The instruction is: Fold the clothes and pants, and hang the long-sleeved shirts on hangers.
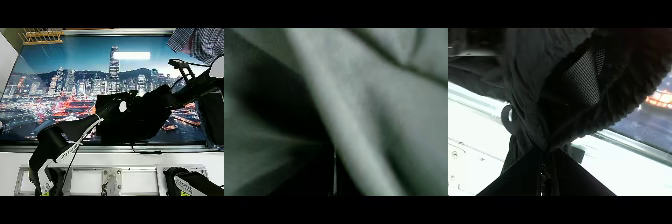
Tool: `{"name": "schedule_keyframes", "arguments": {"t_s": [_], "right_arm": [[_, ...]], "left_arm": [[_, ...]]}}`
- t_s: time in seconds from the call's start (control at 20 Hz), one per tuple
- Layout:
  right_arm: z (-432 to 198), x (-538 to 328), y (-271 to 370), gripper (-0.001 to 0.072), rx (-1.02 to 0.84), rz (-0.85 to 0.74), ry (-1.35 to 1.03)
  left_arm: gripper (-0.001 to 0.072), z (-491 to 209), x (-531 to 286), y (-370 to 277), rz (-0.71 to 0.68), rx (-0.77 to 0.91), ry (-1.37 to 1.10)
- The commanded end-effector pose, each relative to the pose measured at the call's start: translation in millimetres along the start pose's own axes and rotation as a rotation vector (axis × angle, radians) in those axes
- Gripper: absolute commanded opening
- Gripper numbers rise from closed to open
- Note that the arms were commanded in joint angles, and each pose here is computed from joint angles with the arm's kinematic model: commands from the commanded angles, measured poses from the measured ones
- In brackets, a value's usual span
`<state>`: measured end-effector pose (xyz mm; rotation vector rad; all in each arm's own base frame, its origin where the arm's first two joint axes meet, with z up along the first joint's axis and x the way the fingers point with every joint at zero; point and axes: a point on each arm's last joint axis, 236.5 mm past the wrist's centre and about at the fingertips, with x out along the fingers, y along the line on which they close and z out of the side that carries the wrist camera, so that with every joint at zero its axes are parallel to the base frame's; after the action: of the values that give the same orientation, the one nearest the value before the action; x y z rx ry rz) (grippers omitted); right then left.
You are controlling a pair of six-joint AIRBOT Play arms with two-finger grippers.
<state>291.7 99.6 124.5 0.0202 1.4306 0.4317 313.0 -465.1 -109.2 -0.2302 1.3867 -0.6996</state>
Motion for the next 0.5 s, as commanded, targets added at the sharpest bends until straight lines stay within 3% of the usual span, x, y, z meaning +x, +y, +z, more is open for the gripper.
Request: {"name": "schedule_keyframes", "arguments": {"t_s": [0.0, 0.25, 0.45], "right_arm": [[0.5, -0.6, 5.4, 0.0023, -0.007, 0.002, -0.002], [0.5, -0.6, 5.4, 0.0022, -0.007, 0.002, -0.002], [0.5, -0.5, 5.6, 0.0022, 0.004, 0.002, -0.002]], "left_arm": [[0.0004, 3.2, 10.3, -5.6, -0.022, -0.019, 0.004], [0.0004, 25.8, -33.9, -8.3, -0.032, 0.004, -0.038], [0.0004, 44.8, -93.5, 12.3, 0.067, 0.1, -0.081]]}}
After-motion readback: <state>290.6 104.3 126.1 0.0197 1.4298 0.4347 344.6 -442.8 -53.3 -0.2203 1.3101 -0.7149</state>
